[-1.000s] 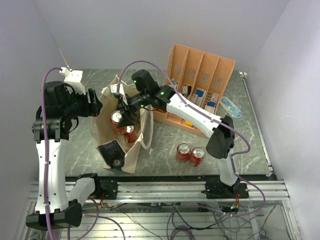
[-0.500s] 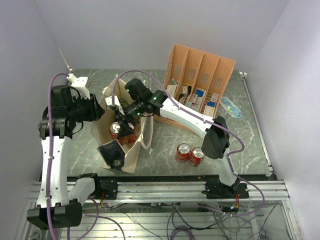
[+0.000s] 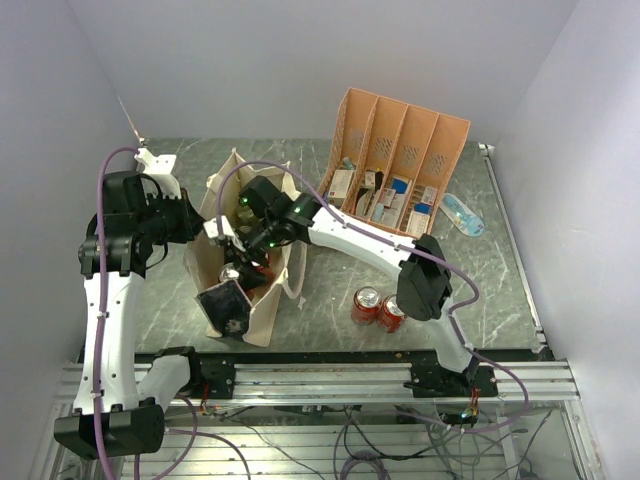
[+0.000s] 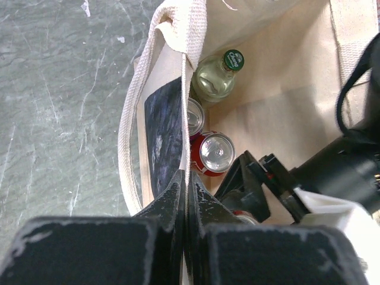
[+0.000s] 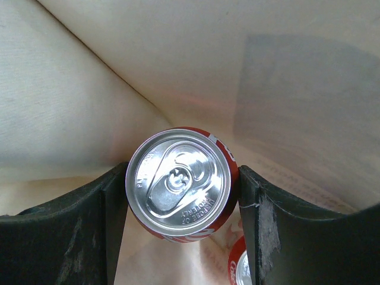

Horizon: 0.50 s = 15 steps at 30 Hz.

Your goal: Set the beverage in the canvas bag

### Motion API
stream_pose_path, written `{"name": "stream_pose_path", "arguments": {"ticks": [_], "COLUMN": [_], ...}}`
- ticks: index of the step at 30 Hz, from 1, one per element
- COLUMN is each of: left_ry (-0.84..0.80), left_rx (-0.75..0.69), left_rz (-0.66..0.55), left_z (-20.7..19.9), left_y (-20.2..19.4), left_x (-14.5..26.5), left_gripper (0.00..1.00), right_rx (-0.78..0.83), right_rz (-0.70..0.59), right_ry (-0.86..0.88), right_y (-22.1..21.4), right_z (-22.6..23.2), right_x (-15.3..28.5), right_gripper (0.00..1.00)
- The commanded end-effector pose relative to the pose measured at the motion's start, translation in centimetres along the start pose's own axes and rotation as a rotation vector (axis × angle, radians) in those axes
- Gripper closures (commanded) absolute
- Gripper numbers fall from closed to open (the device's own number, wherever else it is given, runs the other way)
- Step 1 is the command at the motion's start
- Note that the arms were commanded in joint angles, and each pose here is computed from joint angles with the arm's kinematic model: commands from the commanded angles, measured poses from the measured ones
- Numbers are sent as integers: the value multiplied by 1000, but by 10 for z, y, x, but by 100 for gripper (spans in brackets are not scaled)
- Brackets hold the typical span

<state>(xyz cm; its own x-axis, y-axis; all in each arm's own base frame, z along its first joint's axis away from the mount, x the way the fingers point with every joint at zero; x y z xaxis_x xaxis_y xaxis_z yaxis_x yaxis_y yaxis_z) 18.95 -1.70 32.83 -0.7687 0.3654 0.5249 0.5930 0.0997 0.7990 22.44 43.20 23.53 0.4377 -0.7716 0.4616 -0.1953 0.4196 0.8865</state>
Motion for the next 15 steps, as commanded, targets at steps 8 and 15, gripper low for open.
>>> {"name": "stream_pose_path", "arguments": {"ticks": [8, 15], "left_ry": [44, 54], "left_rx": [17, 32], "left_rz": [-47, -64], "left_z": [7, 10], "left_y": [15, 21], "left_x": [2, 3], "left_gripper": [93, 93], "right_rx": [33, 26], "right_rz": [-17, 15], "right_ry": [70, 75], "right_y": [-18, -38], "right_z": [2, 4], "right_x": [-29, -36], "right_gripper": [100, 100]}}
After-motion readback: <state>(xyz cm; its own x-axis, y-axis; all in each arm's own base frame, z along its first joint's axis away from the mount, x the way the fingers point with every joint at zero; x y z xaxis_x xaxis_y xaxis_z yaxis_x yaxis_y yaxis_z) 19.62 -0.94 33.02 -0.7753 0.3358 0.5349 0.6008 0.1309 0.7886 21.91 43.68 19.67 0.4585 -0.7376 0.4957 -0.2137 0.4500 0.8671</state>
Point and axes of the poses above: each gripper's point midway between its finger pads, its own x axis back along the fingers, its own z axis along the line the jaws close on, y = z × x, the point moved 10 cm from there along x, back along the fingers, and after that the axes turned 1 degree about x, right-handed, at the moved point
